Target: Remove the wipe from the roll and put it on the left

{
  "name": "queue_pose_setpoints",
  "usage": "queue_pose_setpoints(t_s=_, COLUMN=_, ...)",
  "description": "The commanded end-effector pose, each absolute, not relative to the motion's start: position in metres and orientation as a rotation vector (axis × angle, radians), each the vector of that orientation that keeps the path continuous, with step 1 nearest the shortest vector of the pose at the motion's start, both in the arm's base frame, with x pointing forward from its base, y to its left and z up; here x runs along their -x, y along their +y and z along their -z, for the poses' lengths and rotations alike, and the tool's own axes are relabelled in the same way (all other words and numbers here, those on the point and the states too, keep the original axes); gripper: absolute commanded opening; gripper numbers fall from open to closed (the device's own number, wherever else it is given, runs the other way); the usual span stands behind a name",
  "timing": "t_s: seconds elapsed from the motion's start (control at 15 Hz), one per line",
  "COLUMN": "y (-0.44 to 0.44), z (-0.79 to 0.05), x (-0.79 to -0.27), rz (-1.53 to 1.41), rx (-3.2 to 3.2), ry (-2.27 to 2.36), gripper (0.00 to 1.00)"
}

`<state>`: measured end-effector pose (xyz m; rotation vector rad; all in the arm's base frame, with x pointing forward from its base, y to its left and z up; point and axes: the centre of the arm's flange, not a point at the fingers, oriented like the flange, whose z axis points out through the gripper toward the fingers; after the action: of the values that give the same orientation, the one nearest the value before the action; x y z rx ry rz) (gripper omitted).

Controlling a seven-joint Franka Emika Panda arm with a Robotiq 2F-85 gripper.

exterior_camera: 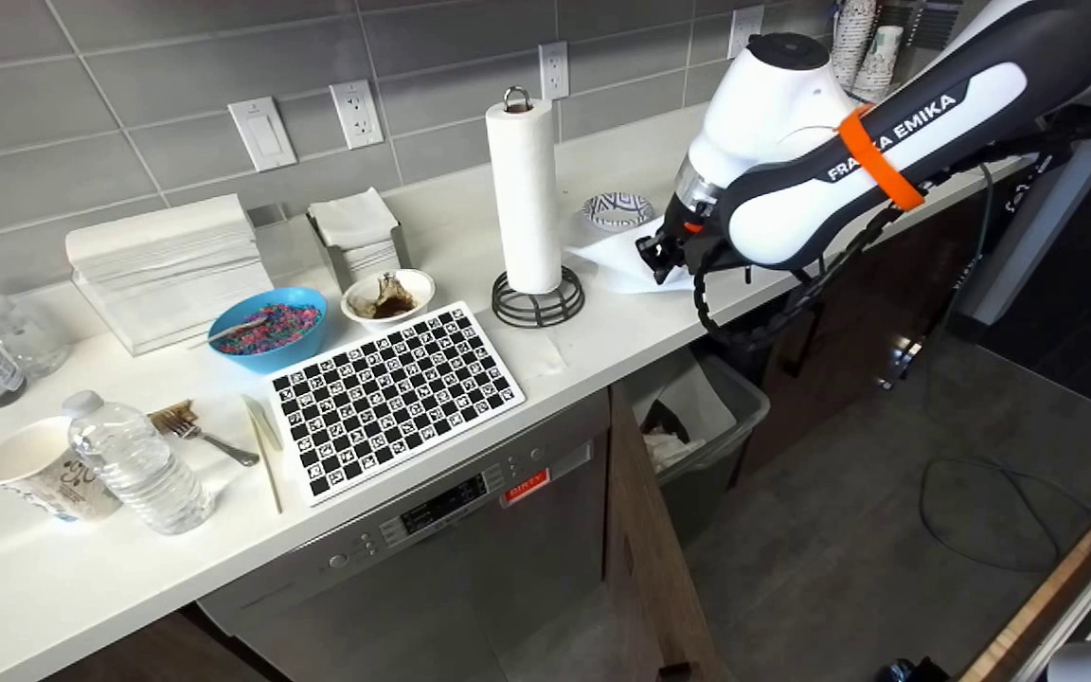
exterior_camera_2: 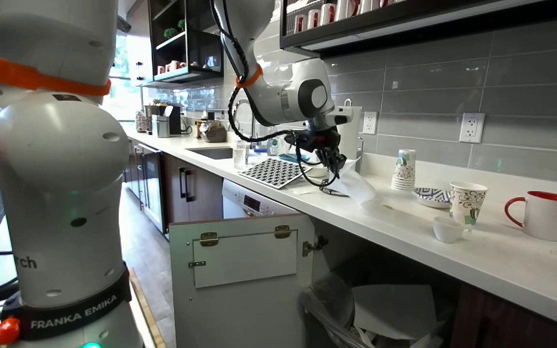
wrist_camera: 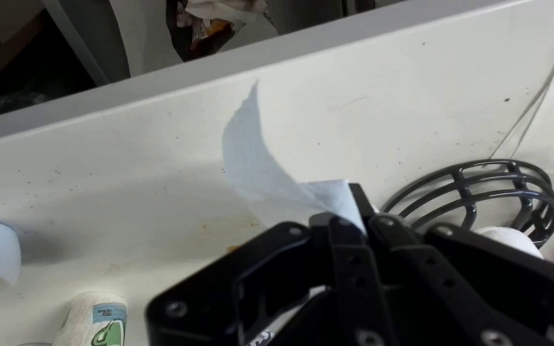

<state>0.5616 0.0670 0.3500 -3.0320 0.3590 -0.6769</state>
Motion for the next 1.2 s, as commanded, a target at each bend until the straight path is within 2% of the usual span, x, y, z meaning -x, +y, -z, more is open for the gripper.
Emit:
queue_pose_setpoints(t_s=0.0, y=0.064, z=-0.345, x=-0.542, rz=0.621, rx=3.018, ry=0.419, gripper=0.00)
queue_pose_setpoints(t_s=0.67, y=0.063, z=-0.338, x=-0.527, rz=0.556, rx=3.008, ry=0.472, gripper=0.00)
queue_pose_setpoints(t_s=1.13, y=0.067, z=-0.320, x=-0.516, rz=0.376, rx=3.018, ry=0.512, gripper=0.00)
